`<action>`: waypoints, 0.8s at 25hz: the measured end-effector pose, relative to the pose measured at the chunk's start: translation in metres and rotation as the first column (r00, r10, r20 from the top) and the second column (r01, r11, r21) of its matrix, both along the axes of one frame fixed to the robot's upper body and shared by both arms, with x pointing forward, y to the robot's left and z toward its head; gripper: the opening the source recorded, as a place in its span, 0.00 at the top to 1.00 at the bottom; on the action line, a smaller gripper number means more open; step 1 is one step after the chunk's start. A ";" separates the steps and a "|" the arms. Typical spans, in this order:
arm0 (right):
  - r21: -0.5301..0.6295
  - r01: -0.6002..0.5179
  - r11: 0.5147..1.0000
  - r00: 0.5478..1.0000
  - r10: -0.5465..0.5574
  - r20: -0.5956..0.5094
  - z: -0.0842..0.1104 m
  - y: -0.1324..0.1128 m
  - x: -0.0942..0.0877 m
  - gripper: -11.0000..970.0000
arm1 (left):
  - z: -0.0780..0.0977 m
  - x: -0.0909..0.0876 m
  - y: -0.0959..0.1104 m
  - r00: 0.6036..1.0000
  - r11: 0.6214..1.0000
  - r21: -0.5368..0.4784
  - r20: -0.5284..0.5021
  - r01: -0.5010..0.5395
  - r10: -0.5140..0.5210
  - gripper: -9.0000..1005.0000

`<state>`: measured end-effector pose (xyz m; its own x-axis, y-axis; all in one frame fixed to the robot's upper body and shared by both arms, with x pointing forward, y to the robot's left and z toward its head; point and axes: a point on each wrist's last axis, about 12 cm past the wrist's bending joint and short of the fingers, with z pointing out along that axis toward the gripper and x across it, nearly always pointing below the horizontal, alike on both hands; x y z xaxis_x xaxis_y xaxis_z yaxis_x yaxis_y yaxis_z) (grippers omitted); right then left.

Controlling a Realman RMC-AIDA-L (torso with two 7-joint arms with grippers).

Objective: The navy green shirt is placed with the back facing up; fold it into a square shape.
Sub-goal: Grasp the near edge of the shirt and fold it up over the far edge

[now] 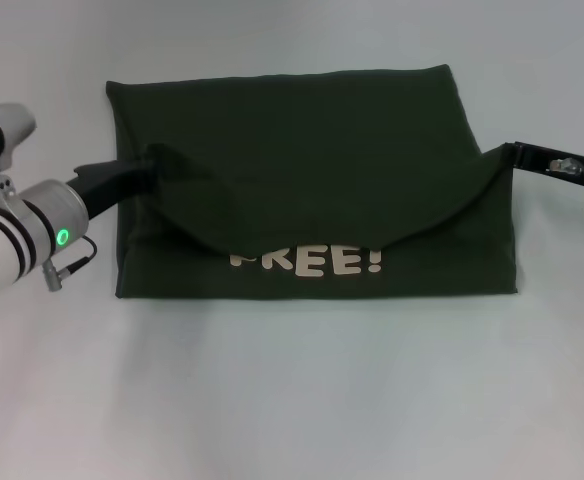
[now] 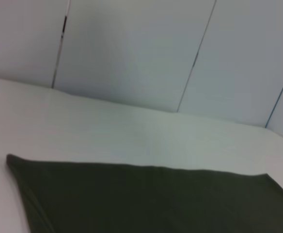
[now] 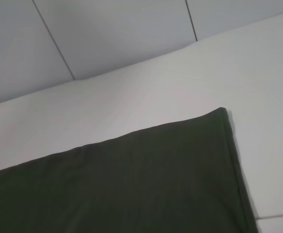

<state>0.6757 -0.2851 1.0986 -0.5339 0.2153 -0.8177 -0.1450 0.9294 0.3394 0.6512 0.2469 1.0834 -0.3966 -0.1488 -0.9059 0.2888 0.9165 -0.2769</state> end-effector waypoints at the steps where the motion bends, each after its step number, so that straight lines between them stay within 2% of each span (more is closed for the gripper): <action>1: 0.000 -0.002 1.000 1.000 0.002 -0.002 -0.001 0.000 -0.001 0.84 | -0.002 -0.001 -0.001 1.000 1.000 0.001 -0.005 0.002 -0.002 0.90; 15: 0.002 -0.021 1.000 0.999 0.021 -0.025 -0.012 0.004 -0.009 0.82 | -0.006 -0.005 0.007 1.000 1.000 0.004 -0.013 -0.012 0.012 0.90; 18: -0.009 -0.027 1.000 0.999 0.027 -0.022 -0.011 0.000 -0.010 0.82 | -0.003 -0.006 0.018 0.999 0.999 0.011 0.001 -0.041 0.041 0.90; 20: -0.017 -0.021 1.000 1.000 0.020 -0.009 -0.008 -0.006 -0.010 0.82 | -0.002 -0.009 0.027 0.998 0.998 0.006 0.011 -0.068 0.068 0.86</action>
<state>0.6654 -0.2912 1.0907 -0.5449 0.1899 -0.8167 -0.1612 0.9321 0.3244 0.6425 0.2741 1.0817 -0.3756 -0.1691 -0.9112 0.2288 0.9359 -0.2680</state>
